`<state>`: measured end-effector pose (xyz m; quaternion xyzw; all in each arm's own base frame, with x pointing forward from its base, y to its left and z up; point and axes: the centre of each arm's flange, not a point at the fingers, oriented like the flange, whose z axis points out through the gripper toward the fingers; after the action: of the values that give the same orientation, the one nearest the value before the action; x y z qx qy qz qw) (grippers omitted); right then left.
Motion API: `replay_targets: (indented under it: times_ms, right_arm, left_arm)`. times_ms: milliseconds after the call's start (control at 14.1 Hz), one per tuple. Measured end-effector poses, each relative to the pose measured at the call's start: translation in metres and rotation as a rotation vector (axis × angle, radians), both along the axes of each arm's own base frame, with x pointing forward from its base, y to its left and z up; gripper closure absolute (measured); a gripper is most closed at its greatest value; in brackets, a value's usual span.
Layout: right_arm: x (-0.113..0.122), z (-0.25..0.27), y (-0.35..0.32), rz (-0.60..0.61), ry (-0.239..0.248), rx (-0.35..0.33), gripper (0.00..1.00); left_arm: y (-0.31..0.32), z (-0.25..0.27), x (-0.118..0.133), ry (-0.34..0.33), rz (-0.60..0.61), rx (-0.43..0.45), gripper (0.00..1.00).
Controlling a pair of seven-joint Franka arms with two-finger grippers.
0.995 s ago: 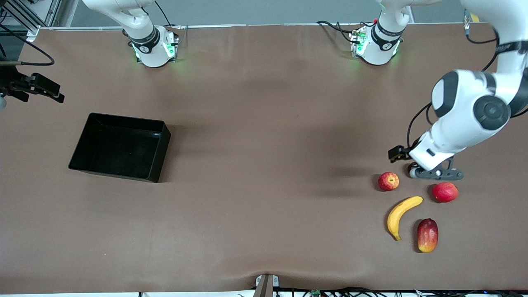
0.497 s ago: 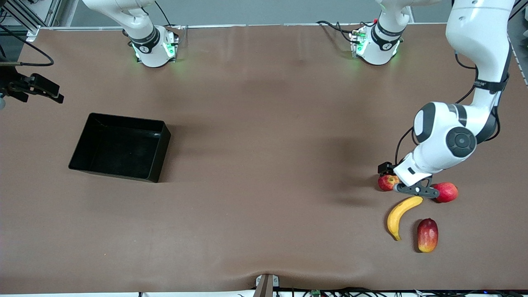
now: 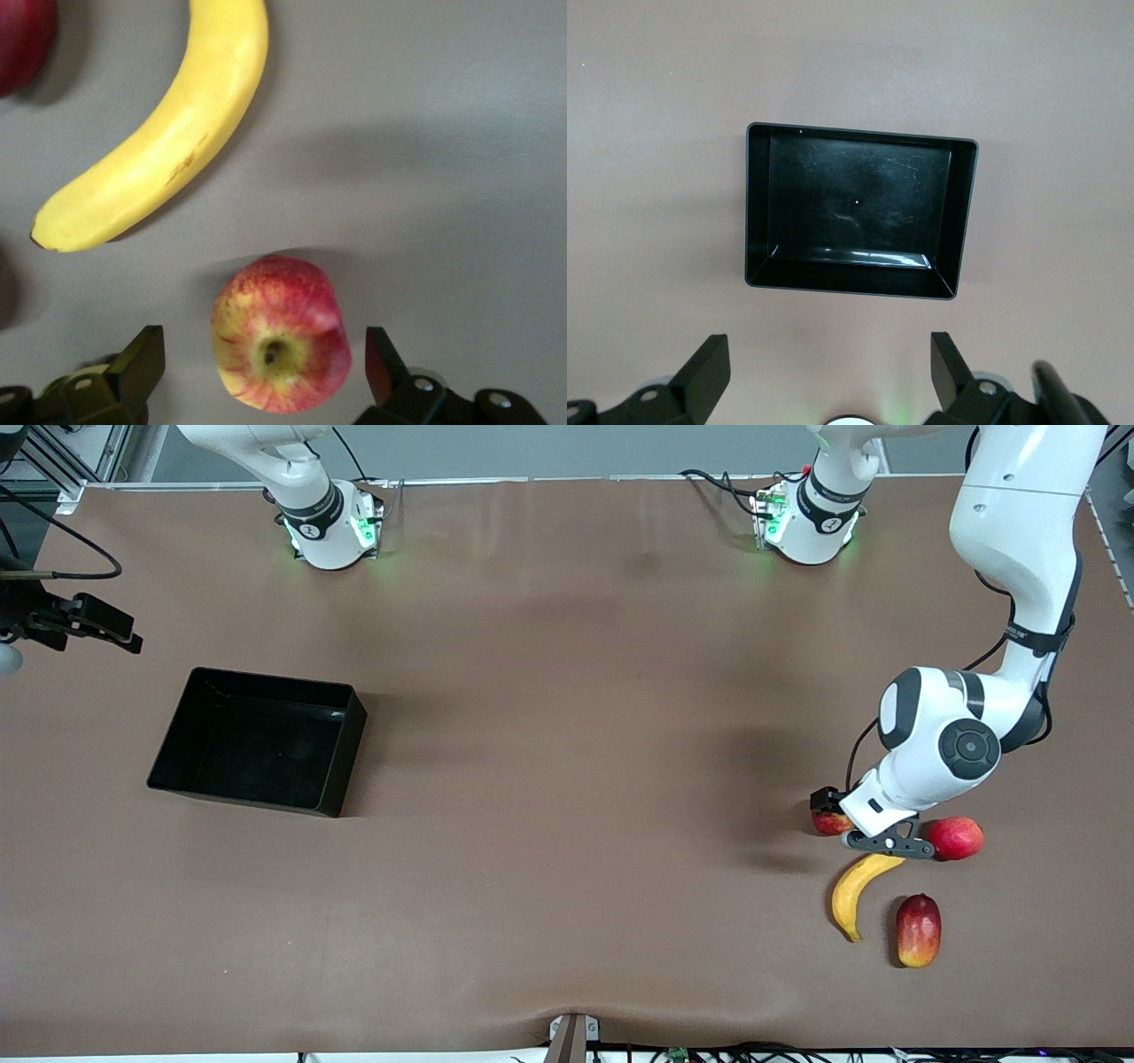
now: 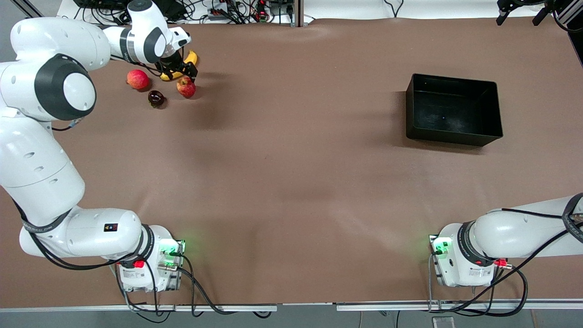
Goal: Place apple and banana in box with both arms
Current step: 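Lower the left gripper around the apple and close it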
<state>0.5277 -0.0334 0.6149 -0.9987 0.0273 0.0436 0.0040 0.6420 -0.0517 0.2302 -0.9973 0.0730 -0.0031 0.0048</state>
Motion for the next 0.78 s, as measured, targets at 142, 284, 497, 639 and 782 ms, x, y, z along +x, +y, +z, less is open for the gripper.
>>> replay_targets:
  times_ms: [142,284,497,639,782]
  right_arm:
    - [0.0,0.0,0.0,0.0,-0.001,0.0,0.0]
    - [0.0,0.001,0.0,0.0,-0.001,0.0,0.0]
    - [0.0,0.0,-0.001,-0.003,0.0,0.0,0.0]
    - [0.001,-0.001,-0.001,-0.003,0.001,0.0,0.0]
    - [0.001,-0.001,-0.001,-0.003,0.001,0.0,0.0]
  left_arm:
    - [0.004,-0.007,0.0,0.001,0.05,-0.003,0.09]
    - [0.002,-0.012,0.0,0.001,0.097,-0.005,0.09]
    - [0.0,-0.019,0.0,-0.003,0.113,-0.01,0.11]
    - [0.0,-0.025,0.0,-0.006,0.114,-0.013,0.22]
    - [0.0,-0.024,0.002,-0.011,0.115,-0.014,0.34]
